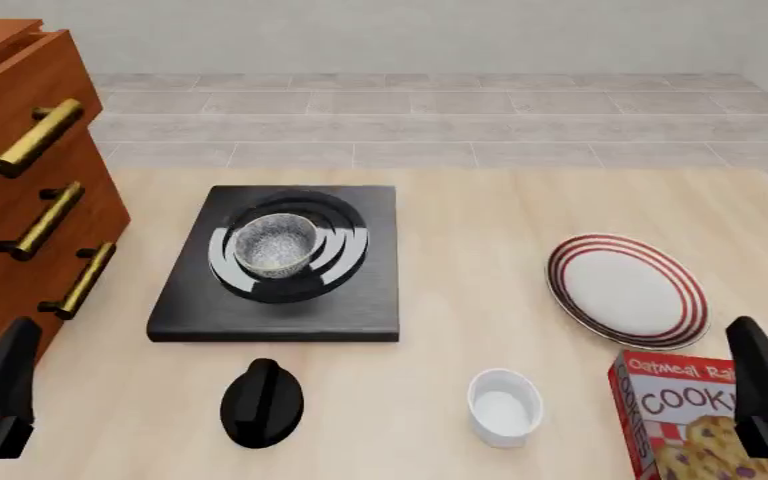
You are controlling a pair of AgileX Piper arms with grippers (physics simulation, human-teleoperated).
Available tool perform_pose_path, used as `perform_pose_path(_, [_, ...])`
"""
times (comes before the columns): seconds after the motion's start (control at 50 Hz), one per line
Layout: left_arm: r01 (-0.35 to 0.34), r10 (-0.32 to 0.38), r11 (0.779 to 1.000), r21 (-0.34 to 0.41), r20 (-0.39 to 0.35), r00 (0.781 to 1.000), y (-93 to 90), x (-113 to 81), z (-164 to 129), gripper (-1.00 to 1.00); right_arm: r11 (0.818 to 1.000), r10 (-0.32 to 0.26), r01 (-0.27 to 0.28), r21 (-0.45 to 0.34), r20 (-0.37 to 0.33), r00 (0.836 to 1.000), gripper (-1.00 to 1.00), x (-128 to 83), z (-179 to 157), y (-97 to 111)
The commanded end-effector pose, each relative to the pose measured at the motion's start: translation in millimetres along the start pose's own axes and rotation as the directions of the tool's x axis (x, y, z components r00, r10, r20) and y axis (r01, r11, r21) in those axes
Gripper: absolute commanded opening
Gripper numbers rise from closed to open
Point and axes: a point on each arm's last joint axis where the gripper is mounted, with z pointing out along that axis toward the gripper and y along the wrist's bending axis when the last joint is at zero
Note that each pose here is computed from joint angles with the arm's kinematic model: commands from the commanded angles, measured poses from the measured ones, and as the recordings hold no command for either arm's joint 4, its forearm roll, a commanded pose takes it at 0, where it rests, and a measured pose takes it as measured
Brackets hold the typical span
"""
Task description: Pick the akita bowl on the stove and place it on the plate.
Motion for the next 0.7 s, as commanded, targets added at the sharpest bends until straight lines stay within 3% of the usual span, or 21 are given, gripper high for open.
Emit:
perform_pose_path(0.02, [0.0, 0.0, 1.0, 0.0, 0.0, 1.0, 0.0, 0.0, 0.0, 1.0, 1.0, 0.003, -0.003, -0.004, -0.005, 1.0, 1.0, -0.6, 1.0, 0.3])
perform_pose_path(0.1, [0.0, 0.0, 1.0, 0.0, 0.0, 1.0, 0.0, 0.0, 0.0, 1.0, 1.0, 0.006, -0.006, -0.004, -0.01, 1.0, 1.0, -0.3, 2.0, 0.2])
perform_pose_path(0.14, [0.0, 0.0, 1.0, 0.0, 0.0, 1.0, 0.0, 0.0, 0.0, 1.0, 0.999, 0.034, -0.035, -0.028, -0.024, 0.999, 1.0, 0.0, 5.2, 1.8])
perform_pose_path(0.16, [0.0, 0.0, 1.0, 0.0, 0.0, 1.0, 0.0, 0.0, 0.0, 1.0, 0.999, 0.005, -0.006, -0.038, -0.024, 1.0, 1.0, -0.4, 5.5, 2.4])
perform_pose_path(0.3, [0.0, 0.0, 1.0, 0.0, 0.0, 1.0, 0.0, 0.0, 0.0, 1.0, 0.997, -0.006, 0.005, -0.072, -0.012, 1.0, 1.0, -25.5, 17.9, 5.2])
perform_pose_path(0.54, [0.0, 0.0, 1.0, 0.0, 0.0, 1.0, 0.0, 0.0, 0.0, 1.0, 0.987, 0.023, -0.037, -0.155, -0.096, 0.995, 1.0, -35.9, 54.5, 17.2])
perform_pose_path(0.64, [0.0, 0.0, 1.0, 0.0, 0.0, 1.0, 0.0, 0.0, 0.0, 1.0, 0.982, 0.036, -0.056, -0.179, -0.113, 0.993, 1.0, -50.9, 73.3, 23.3])
perform_pose_path(0.68, [0.0, 0.0, 1.0, 0.0, 0.0, 1.0, 0.0, 0.0, 0.0, 1.0, 0.979, -0.001, -0.024, -0.204, -0.123, 0.992, 1.0, -53.5, 82.7, 28.2])
perform_pose_path(0.7, [0.0, 0.0, 1.0, 0.0, 0.0, 1.0, 0.0, 0.0, 0.0, 1.0, 0.974, 0.021, -0.047, -0.222, -0.119, 0.993, 1.0, -60.1, 84.9, 31.5])
